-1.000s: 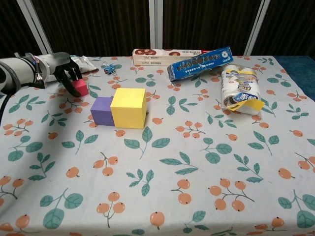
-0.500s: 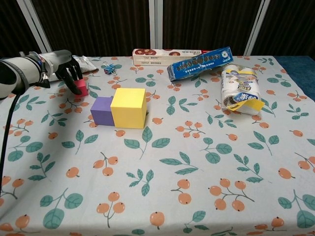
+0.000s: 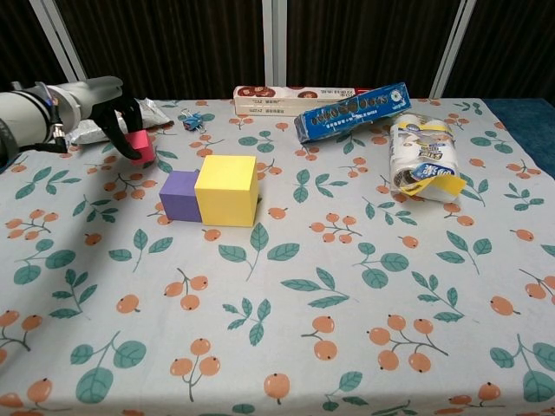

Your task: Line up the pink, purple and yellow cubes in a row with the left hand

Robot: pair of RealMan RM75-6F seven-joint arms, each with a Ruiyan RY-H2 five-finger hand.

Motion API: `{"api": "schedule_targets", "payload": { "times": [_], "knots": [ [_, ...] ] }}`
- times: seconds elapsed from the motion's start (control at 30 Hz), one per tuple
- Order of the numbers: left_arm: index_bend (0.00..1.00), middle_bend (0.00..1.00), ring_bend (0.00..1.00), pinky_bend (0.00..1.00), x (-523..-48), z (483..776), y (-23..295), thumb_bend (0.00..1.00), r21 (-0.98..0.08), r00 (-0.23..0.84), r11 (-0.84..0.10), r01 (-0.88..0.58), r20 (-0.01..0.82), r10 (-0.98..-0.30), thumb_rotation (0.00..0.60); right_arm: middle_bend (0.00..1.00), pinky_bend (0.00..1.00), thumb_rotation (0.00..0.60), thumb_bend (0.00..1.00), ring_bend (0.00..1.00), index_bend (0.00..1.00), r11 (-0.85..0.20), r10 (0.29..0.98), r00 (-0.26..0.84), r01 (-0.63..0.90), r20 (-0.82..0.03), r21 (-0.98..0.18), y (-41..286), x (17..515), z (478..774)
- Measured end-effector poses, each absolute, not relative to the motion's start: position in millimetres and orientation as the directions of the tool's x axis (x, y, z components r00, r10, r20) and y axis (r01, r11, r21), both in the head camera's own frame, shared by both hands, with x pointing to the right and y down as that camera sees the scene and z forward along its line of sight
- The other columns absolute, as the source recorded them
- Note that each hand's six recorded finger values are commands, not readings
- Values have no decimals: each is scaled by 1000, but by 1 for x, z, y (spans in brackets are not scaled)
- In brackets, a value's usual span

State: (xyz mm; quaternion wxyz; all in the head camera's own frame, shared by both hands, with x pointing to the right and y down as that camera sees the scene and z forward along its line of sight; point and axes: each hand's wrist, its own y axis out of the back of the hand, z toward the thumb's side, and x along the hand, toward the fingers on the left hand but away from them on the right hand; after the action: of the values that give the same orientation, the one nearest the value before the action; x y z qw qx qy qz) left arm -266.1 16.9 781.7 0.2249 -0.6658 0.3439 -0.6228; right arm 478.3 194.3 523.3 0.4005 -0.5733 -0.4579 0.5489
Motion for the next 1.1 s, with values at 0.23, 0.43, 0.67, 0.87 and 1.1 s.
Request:
{"api": "schedule_targets", "payload": {
  "times": [0.23,0.43,0.67,0.87,1.1],
  "knots": [
    [669,535,496,347,-284,756,35,329,-717,78,-688,-111,684,-725,600,176,137,600,0,20,78,-256,966,-2,89,-257,-963,193,472,523],
    [663,526,495,346,-289,739,69,328,-671,155,-738,-76,723,-673,600,176,137,600,0,20,78,-256,967,8,90,-257,-962,193,468,523],
    [657,518,494,345,-276,739,94,324,-629,207,-776,-42,754,-623,600,176,137,600,0,20,79,-250,968,6,84,-251,-965,193,469,519],
    [645,511,494,345,-261,744,93,324,-624,212,-779,-52,756,-620,600,176,137,600,0,20,79,-252,967,-3,86,-253,-964,196,472,519],
    [629,505,494,346,-255,747,83,324,-633,198,-773,-43,753,-628,600,177,137,600,0,20,78,-252,967,-6,88,-253,-964,196,473,520]
  ]
}}
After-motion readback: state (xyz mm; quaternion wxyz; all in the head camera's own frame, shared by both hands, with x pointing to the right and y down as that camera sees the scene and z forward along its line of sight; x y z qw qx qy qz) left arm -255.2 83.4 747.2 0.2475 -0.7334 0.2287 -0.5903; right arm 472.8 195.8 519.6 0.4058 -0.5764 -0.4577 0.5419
